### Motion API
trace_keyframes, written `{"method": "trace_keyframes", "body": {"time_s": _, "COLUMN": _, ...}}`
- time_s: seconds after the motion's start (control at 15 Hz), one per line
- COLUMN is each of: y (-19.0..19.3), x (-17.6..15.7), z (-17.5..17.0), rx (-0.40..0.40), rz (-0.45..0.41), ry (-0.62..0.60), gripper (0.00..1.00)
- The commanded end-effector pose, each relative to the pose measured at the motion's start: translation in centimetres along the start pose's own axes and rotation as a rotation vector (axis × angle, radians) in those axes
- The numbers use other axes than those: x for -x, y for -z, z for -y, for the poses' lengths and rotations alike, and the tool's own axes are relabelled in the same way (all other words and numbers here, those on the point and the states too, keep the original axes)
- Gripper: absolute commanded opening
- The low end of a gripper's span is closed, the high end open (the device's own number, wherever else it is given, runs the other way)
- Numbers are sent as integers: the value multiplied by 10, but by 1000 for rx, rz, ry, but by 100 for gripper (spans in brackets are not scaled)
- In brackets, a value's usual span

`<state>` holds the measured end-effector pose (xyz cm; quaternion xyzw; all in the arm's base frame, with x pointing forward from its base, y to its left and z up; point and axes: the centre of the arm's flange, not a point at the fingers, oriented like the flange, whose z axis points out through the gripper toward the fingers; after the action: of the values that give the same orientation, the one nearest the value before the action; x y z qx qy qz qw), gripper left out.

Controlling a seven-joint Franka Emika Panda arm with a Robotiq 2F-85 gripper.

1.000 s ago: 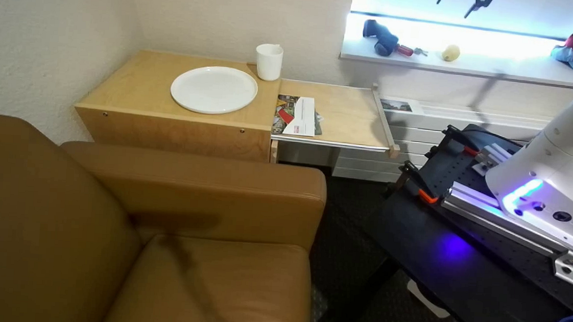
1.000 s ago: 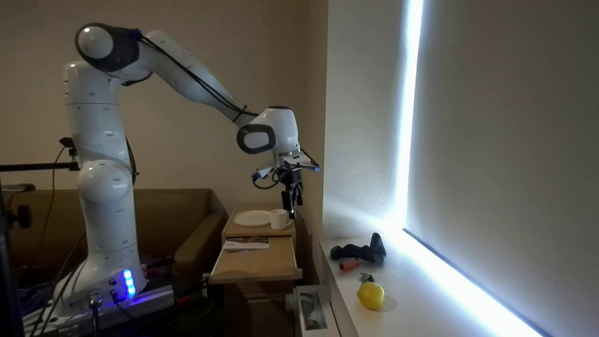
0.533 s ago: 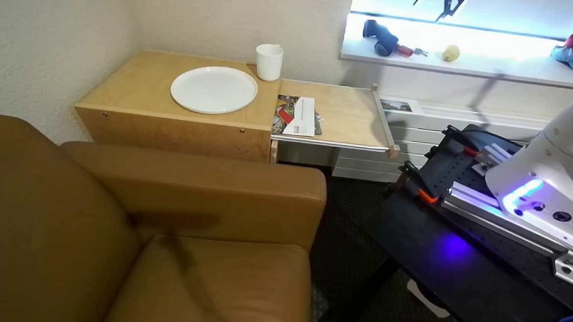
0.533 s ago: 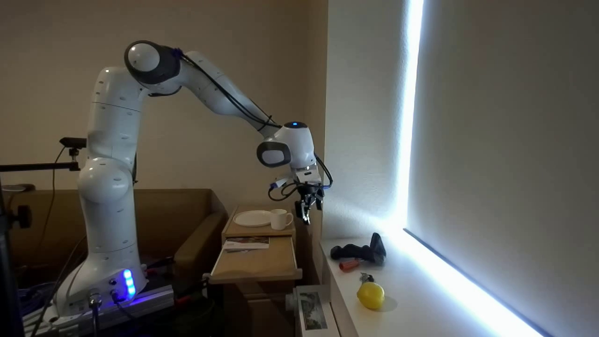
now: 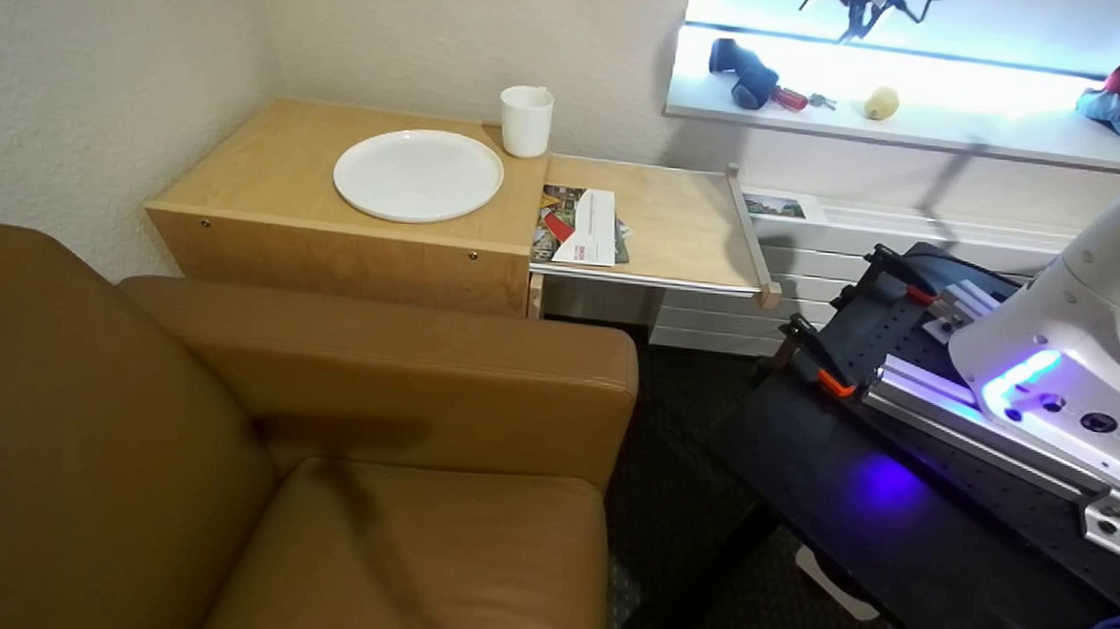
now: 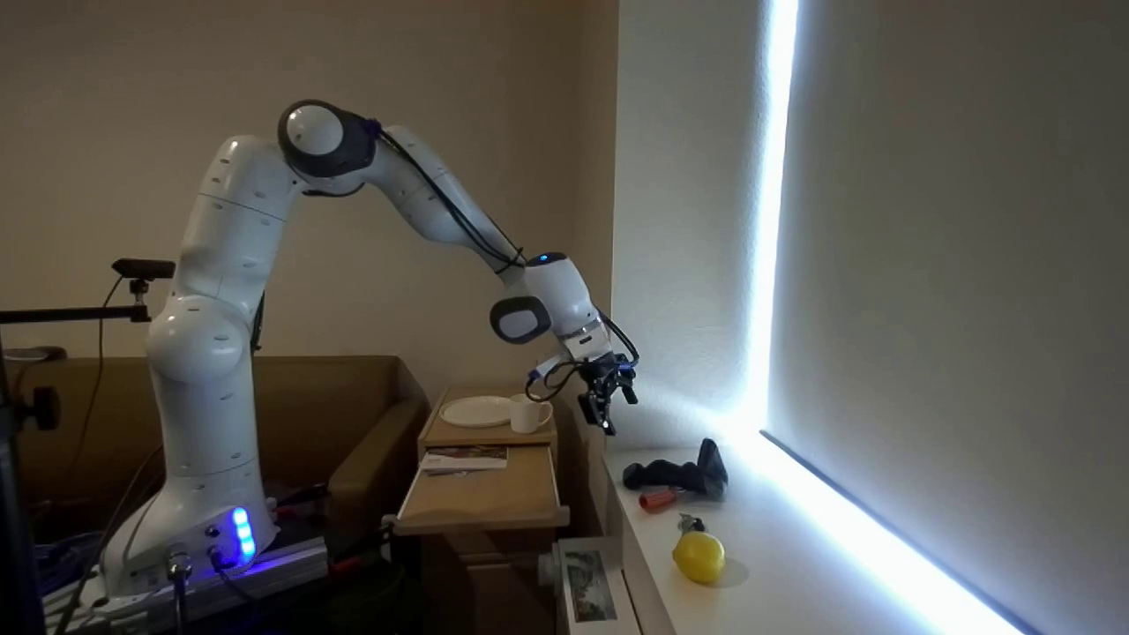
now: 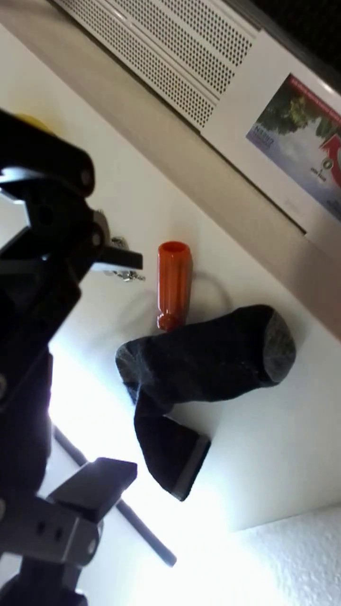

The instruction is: Take the black sock from the window sill and place it on the white plate

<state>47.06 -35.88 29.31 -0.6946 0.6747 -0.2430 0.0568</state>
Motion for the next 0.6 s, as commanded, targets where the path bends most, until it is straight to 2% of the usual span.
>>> {"method": "trace_keyframes", "body": {"time_s": 0.0, "y": -53, "x": -2, "z": 22, "rx": -53, "rz": -44, "ry": -75, "gripper": 100}}
{"method": "trace_keyframes", "body": {"time_s": 0.2, "y": -81, "x": -1, "z": 35, "rx": -33, "rz": 7, "ry": -110, "gripper": 100}}
{"method": "trace_keyframes", "body": {"time_s": 0.33, "y": -87, "x": -4, "z": 37, "rx": 16, "rz": 63, "ry": -160, "gripper": 100}}
{"method": "trace_keyframes", "body": {"time_s": 0.4, "y": -75, "x": 10, "z": 27, "rx": -5, "rz": 21, "ry": -114, "gripper": 100}}
{"method": "trace_keyframes", "body": {"time_s": 0.53, "y": -84, "x": 5, "z": 26, "rx": 13, "rz": 41, "ry": -139, "gripper": 100}}
